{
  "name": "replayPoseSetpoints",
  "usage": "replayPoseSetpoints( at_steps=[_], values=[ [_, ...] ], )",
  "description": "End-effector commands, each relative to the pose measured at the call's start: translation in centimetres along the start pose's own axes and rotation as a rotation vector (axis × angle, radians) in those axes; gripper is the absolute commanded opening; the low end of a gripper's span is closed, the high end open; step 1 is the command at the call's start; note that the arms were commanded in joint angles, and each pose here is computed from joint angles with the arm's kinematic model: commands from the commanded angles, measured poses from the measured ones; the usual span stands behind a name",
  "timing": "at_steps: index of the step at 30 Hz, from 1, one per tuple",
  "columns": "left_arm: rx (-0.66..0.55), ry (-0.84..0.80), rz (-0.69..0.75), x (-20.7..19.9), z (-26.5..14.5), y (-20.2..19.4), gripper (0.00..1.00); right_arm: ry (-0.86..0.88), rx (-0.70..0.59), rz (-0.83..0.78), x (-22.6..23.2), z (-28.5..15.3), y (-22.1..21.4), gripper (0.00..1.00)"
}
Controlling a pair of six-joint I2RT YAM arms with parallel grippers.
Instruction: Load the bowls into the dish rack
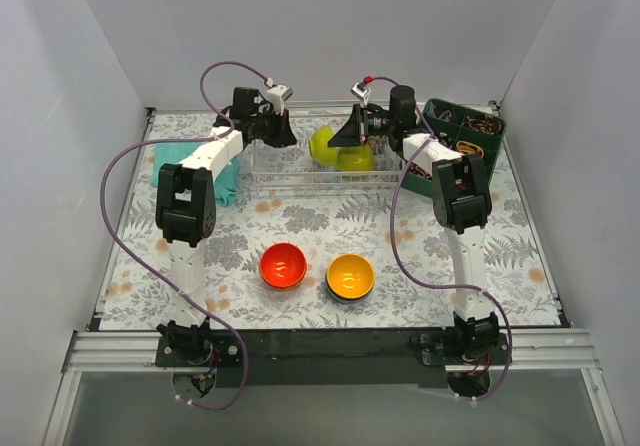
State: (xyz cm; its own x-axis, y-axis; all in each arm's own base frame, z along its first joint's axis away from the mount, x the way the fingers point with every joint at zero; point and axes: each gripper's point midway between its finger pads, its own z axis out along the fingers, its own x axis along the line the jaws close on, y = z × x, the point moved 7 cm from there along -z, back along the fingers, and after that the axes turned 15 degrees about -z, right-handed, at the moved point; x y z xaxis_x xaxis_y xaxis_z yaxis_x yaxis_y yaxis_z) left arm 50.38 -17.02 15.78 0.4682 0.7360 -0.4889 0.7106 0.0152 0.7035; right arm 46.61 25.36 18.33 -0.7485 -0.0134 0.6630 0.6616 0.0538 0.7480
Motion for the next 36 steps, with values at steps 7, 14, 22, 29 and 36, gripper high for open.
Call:
replayPoseSetpoints(
  at_steps=[7,14,22,29,36],
  values=[
    [-0.01,-0.153,0.047,-5.4,0.2,1.2,0.0,0.014,-0.013,-0.102,0.5,0.1,1.1,0.01],
    [0.008,-0.163,0.035,-5.9,0.2,0.4,0.0,-0.017,-0.008,-0.062,-0.6,0.1,-0.1,0.04],
    [0.026,-0.18,0.018,-5.9,0.5,-0.2,0.0,-0.036,0.008,-0.029,-1.7,0.4,-1.4,0.12],
    [0.043,-0.21,-0.001,-6.2,0.7,-0.5,0.0,-0.065,0.012,-0.016,-1.4,0.2,-1.6,0.25],
    [0.035,-0.241,-0.002,-6.8,1.3,0.0,0.0,-0.226,0.001,-0.06,-1.0,-1.8,0.7,0.33]
  ],
)
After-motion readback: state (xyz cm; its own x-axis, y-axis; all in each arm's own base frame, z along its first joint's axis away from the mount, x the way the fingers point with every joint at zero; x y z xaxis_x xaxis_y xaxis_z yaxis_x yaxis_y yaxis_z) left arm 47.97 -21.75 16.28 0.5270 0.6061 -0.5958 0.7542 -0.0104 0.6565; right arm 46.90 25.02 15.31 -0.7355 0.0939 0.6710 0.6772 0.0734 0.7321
